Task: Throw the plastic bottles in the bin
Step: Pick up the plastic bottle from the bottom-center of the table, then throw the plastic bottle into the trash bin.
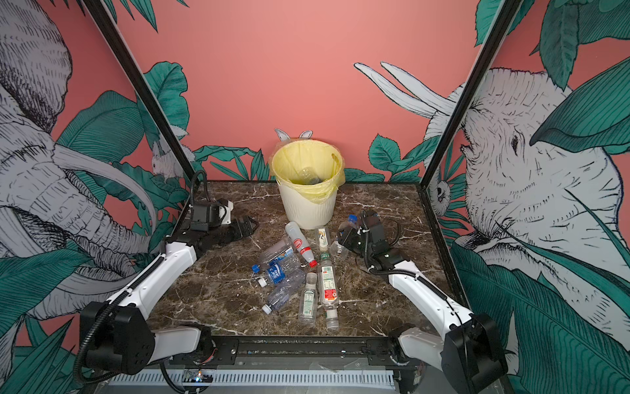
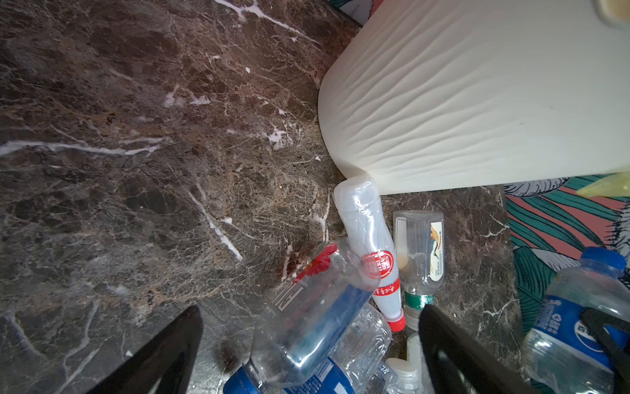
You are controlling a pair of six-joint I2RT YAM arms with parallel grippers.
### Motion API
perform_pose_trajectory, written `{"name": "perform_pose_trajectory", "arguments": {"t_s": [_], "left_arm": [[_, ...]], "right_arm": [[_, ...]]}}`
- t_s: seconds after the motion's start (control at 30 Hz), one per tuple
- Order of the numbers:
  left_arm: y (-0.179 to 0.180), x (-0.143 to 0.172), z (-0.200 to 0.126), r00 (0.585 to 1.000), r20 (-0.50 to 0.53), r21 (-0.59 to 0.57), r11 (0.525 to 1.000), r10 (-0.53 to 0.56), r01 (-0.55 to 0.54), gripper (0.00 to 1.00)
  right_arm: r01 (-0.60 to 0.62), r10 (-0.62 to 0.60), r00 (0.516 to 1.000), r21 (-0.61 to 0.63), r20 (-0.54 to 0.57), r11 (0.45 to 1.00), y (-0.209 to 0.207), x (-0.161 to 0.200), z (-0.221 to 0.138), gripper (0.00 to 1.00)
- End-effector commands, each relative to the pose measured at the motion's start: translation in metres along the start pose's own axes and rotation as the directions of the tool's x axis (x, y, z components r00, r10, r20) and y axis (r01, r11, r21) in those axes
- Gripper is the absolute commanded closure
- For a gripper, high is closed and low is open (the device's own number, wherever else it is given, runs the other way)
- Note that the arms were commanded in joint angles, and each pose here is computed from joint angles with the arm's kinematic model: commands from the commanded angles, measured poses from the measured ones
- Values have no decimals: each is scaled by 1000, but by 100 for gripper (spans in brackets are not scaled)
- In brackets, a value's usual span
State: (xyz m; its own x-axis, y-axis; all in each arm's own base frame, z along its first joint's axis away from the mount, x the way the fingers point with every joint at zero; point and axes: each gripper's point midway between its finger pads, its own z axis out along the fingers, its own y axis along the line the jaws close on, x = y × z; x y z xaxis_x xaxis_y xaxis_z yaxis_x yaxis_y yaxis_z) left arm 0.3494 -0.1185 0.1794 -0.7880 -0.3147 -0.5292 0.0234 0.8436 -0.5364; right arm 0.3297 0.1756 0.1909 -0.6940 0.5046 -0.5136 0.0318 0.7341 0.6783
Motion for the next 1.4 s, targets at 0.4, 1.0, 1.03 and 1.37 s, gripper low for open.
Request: {"name": "perform_pose_trajectory", "arguments": {"t_s": [0.4,1.0,1.03,1.37], "left_arm": [[-2,2,-4,1000,-9,16,1000,-11,11,1],[0,6,0,1000,-23,19,1000,-19,20,1],[0,6,0,1000,-22,20,1000,-22,22,1],[0,9,-1,999,-23,28,999,-23,24,1]], "right_arm": [[21,49,977,-321,206,947,82,-60,-30,49],[189,-31,939,-438,342,879,110,-69,-76,46],[195,-36,937,-436,346,878,111,-70,-77,46],[320,-146,913,-445,382,837,203,-139,-66,46]]}}
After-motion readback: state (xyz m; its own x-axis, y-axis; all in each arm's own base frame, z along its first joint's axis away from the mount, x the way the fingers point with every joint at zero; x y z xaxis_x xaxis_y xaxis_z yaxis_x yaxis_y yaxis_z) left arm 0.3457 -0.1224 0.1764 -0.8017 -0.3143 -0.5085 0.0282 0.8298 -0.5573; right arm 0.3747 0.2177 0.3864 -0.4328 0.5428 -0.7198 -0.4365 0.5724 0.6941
